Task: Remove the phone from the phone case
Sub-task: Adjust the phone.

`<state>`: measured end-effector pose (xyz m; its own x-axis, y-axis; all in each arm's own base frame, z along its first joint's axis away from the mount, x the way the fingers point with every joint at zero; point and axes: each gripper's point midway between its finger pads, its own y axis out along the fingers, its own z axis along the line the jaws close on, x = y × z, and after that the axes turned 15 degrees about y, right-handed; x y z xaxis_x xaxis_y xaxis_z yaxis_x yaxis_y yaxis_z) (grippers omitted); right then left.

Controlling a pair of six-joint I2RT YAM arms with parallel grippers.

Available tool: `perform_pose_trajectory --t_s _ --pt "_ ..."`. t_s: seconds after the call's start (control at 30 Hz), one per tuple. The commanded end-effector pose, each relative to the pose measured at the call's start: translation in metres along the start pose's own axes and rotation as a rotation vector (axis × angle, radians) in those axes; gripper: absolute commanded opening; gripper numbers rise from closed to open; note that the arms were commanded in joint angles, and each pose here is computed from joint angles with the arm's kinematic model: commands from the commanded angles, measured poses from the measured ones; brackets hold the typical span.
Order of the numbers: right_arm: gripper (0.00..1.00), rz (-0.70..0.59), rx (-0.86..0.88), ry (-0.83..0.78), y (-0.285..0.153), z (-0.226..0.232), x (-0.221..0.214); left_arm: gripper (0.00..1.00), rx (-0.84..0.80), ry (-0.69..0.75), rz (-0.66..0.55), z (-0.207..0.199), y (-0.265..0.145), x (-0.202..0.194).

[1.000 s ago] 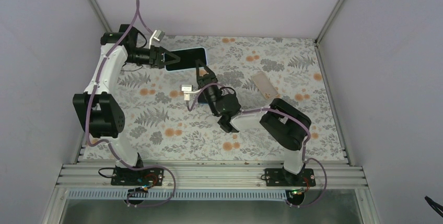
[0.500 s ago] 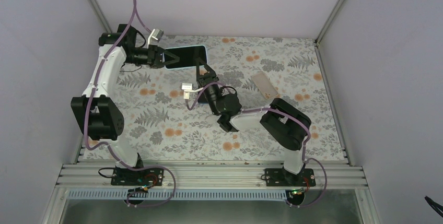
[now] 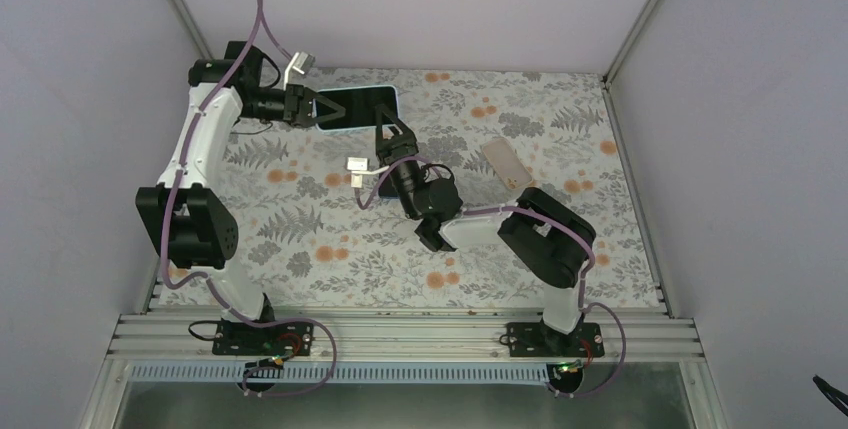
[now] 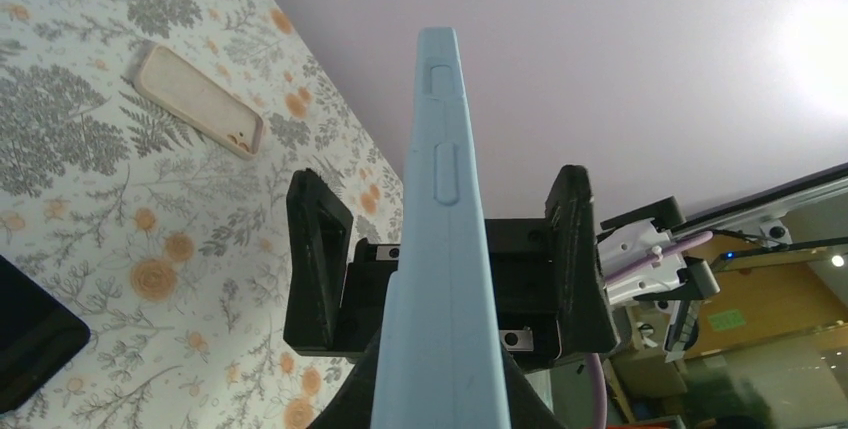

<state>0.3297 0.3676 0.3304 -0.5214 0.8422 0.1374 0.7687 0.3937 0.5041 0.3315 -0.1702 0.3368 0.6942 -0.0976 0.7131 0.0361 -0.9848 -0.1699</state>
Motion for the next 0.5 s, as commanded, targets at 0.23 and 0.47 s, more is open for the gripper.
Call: perform_pose_trajectory --t_s 0.23,0.47 --pt "1.00 0.195 -0.102 0.397 -0.002 -0.100 -0.045 0.02 0.215 0.388 0.091 0.003 -0.014 0.031" --pt "1.00 0.357 0.793 0.764 0.001 -0.030 -0.022 0.02 0.395 0.633 0.254 0.022 -0.024 0.026"
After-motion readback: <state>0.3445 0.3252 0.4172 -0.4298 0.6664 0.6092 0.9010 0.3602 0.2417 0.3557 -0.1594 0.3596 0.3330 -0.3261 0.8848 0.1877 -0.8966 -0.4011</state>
